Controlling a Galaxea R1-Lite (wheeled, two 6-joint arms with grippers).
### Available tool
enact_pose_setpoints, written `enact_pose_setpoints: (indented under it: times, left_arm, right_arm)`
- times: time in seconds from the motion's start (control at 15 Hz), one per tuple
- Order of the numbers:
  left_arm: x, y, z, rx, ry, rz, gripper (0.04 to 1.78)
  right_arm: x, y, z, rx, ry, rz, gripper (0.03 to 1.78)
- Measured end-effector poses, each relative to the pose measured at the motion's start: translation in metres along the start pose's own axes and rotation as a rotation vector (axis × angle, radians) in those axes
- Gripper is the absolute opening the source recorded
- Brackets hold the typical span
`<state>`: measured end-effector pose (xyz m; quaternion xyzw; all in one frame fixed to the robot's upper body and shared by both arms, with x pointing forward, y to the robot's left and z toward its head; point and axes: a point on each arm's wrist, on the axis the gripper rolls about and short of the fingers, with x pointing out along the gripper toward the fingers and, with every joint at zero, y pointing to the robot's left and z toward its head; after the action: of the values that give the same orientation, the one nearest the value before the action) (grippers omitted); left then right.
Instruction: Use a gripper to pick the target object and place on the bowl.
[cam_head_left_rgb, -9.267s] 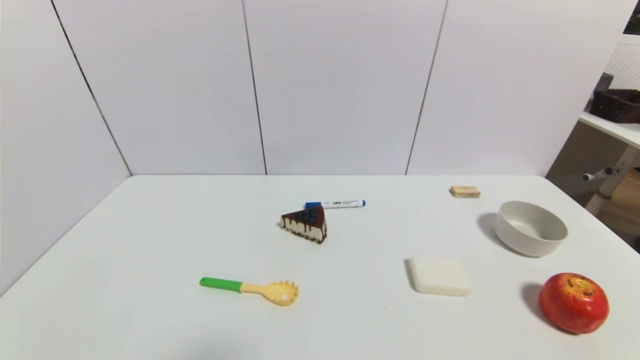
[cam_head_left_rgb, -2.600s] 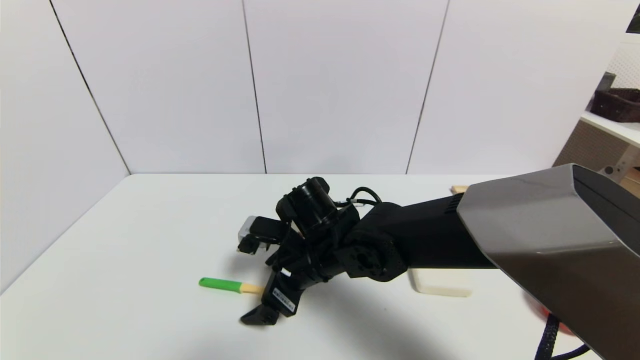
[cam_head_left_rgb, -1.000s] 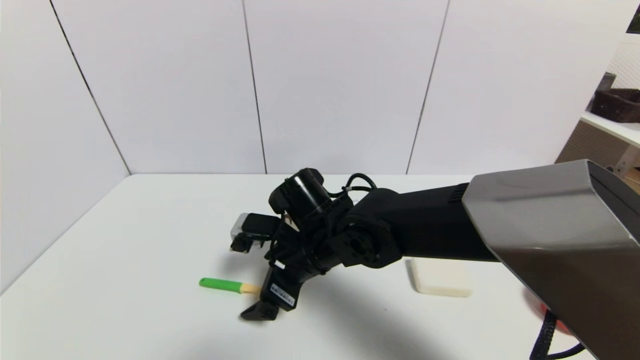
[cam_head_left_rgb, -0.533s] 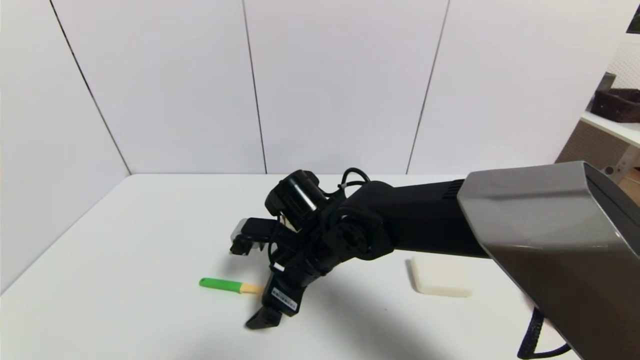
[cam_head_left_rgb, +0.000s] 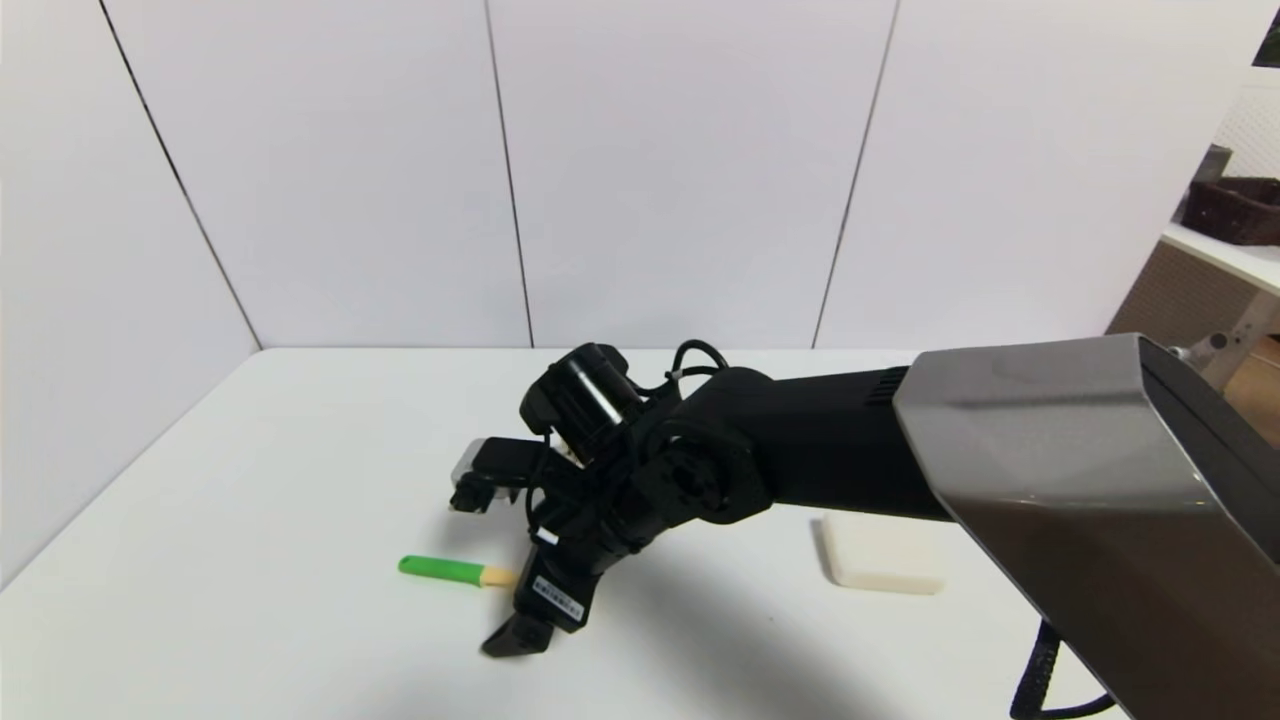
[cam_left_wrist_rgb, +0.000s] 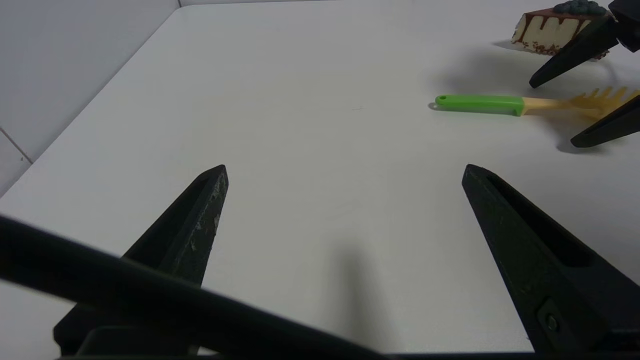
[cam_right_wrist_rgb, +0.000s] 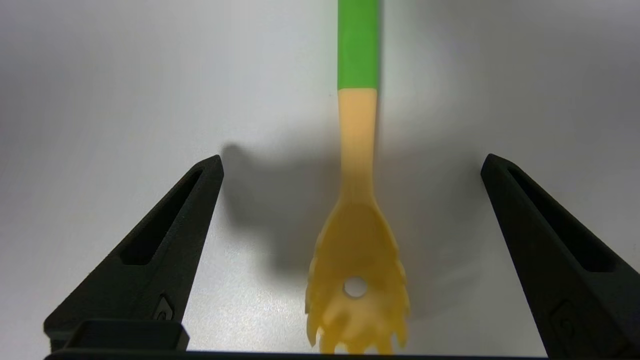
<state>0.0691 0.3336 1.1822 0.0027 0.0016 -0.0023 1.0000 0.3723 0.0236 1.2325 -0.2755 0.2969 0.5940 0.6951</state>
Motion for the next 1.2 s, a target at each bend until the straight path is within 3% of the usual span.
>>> enact_pose_setpoints:
  times: [1.0, 1.2]
  left_arm:
    - [0.000, 0.000, 0.000, 0.000, 0.000, 0.000, 1.69]
    - [0.000, 0.000, 0.000, -0.001, 0.000, 0.000, 1.69]
  right_arm:
    - [0.011, 0.000, 0.000, -0.014, -0.013, -0.003, 1.77]
    - [0.012, -0.001, -0.001, -0.014, -0.008, -0.004, 1.33]
